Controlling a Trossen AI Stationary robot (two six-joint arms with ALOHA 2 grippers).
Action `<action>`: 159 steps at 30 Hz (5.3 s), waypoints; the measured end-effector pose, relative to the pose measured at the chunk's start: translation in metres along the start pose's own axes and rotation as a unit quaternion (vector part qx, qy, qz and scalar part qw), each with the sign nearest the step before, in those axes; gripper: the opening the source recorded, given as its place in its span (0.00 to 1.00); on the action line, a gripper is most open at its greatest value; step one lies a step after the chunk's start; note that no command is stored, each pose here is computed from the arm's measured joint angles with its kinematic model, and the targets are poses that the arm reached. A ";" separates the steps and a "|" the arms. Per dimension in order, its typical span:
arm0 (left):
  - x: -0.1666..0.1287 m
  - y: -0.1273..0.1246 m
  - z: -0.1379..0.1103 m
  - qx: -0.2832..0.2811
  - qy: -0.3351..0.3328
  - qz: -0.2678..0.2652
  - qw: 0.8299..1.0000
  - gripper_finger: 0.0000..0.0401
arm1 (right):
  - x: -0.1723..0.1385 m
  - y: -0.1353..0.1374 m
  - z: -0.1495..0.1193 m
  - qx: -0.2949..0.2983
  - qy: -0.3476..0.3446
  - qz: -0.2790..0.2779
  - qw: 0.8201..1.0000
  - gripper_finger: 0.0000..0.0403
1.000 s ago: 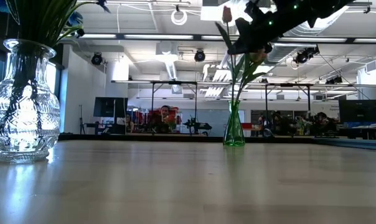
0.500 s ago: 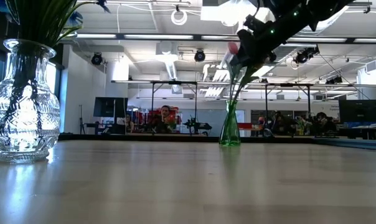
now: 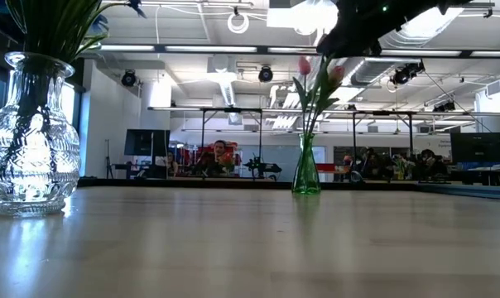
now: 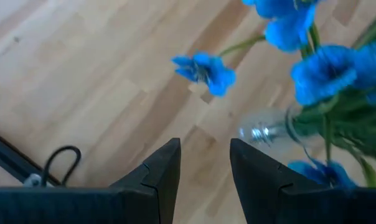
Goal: Sort flowers into vase by color
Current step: Put the pink flower into the green vase, then move the transparent vase to the top left of the table
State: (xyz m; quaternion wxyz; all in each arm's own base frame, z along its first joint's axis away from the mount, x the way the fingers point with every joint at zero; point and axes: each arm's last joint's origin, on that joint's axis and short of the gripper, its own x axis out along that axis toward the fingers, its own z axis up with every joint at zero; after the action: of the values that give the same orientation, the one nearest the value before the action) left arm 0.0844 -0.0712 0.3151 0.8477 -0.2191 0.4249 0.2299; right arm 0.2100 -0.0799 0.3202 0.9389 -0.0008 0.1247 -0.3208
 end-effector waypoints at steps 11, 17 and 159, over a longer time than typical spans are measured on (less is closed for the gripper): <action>-0.004 -0.013 -0.033 0.024 0.096 0.018 0.995 0.32 | -0.036 0.012 0.008 0.005 -0.025 0.059 0.998 0.57; 0.002 -0.031 -0.055 0.047 0.105 0.064 0.991 0.32 | -0.040 0.022 0.007 -0.003 -0.023 0.085 0.996 0.57; 0.114 -0.065 -0.119 0.172 -0.182 -0.073 0.965 0.57 | -0.054 0.056 -0.021 -0.035 0.090 0.146 0.985 0.58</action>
State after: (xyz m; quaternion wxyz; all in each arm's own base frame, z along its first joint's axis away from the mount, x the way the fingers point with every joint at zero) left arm 0.1085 -0.1672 0.1677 0.9501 -0.0554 0.2796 0.1267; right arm 0.1981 -0.0014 0.3081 0.9601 0.0136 0.2183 -0.1745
